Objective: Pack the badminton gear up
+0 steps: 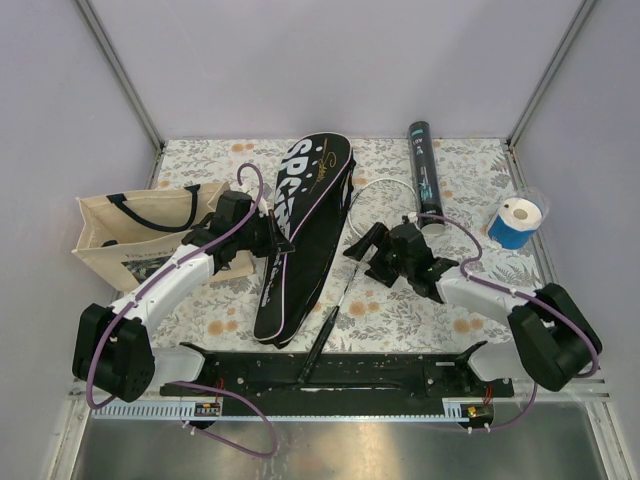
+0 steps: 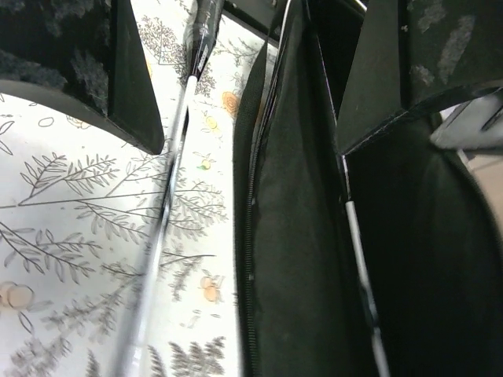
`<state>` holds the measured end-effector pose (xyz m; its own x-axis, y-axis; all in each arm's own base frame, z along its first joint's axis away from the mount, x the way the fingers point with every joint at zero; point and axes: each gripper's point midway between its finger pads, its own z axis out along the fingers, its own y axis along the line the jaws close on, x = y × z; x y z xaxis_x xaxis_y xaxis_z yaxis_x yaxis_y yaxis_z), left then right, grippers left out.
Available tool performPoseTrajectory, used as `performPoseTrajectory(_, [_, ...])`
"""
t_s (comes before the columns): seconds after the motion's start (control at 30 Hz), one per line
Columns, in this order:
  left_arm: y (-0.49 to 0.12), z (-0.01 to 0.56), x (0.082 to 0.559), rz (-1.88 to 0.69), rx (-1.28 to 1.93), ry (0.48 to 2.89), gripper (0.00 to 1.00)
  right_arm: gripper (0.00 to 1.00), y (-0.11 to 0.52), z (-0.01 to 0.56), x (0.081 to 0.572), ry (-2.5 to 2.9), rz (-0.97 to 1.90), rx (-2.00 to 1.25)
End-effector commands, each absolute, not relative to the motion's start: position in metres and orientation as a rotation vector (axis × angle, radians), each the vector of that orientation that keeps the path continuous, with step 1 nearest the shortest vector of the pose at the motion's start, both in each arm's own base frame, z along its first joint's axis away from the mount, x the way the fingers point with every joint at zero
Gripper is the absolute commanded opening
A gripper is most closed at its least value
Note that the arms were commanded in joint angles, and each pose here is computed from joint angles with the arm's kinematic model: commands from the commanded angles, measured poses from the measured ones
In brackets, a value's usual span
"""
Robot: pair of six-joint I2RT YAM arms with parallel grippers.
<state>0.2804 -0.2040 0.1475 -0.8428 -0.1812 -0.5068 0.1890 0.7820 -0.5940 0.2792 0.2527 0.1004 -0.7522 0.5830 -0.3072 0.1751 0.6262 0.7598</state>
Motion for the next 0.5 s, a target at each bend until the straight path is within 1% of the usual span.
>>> performPoseTrajectory(0.0, [-0.208,0.177,0.291,-0.924,0.044,2.297,0.0,1.0,0.258,0.071,0.282,2.324,1.05,0.914])
performPoseTrajectory(0.1, [-0.208,0.176,0.29,-0.922,0.042,2.298,0.0,1.0,0.267,0.061,0.284,2.318,1.113,0.939])
performPoseTrajectory(0.2, [-0.209,0.176,0.291,-0.928,0.042,2.298,0.0,0.99,0.257,0.047,0.284,2.311,1.033,1.03])
performPoseTrajectory(0.3, [-0.21,0.177,0.291,-0.937,0.044,2.297,0.0,1.0,0.256,0.046,0.287,2.256,1.066,1.052])
performPoseTrajectory(0.4, [-0.21,0.177,0.29,-0.939,0.042,2.298,0.0,1.0,0.252,0.039,0.296,2.212,1.041,1.084])
performPoseTrajectory(0.47, [-0.211,0.178,0.29,-0.942,0.044,2.295,0.0,0.91,0.253,0.034,0.299,2.214,1.022,1.061])
